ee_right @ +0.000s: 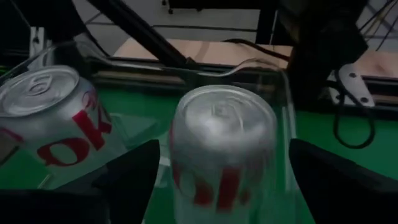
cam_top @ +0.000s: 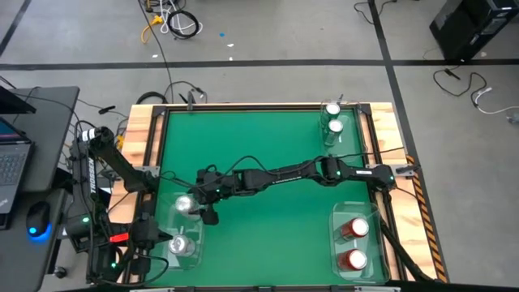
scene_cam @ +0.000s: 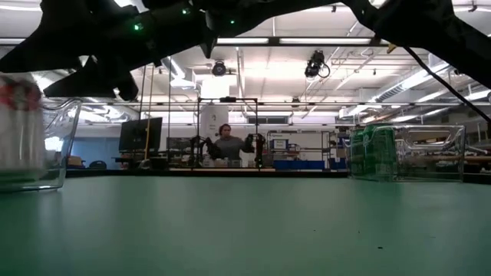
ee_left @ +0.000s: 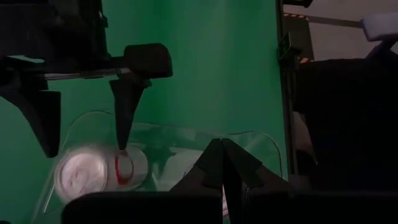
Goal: Sort soda cans
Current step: Put the bottom red/white soda can into the left transparent bin, then move the left transparent bin to the center of the table
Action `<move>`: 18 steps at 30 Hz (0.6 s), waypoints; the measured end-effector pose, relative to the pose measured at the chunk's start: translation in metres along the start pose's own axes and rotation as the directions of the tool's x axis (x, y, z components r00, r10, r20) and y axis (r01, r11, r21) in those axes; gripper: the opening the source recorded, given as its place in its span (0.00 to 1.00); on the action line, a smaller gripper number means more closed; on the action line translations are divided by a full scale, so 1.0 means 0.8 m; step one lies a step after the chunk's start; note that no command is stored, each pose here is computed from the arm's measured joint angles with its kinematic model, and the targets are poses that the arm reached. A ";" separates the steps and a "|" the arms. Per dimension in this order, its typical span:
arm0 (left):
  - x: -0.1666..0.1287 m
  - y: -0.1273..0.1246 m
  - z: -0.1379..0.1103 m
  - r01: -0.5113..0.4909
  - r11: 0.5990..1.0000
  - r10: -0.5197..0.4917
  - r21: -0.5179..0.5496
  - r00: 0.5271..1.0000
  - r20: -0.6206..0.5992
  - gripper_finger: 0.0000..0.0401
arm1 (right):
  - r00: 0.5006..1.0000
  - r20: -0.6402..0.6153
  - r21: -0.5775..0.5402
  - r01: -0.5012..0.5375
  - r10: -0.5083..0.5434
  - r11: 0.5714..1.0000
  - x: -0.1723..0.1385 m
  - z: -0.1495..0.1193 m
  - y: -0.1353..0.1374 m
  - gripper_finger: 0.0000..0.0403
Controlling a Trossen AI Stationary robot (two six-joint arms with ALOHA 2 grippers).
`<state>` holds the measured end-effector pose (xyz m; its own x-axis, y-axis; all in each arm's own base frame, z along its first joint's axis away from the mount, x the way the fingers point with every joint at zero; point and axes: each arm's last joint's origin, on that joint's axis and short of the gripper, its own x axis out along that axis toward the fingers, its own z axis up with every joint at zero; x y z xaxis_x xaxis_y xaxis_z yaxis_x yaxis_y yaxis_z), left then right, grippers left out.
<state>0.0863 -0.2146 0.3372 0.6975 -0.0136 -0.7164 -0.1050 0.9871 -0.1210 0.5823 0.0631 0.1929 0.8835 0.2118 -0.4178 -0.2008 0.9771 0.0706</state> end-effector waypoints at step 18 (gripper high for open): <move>0.000 -0.001 0.000 0.005 1.000 -0.005 -0.005 1.000 0.001 0.00 | 0.999 -0.025 -0.025 -0.039 0.038 0.999 0.000 -0.003 0.006 0.71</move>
<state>0.0864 -0.2152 0.3374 0.6990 -0.0183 -0.7149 -0.1049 0.9862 -0.1278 0.5807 0.0677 0.1908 0.8644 0.2482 -0.4372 -0.2453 0.9673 0.0641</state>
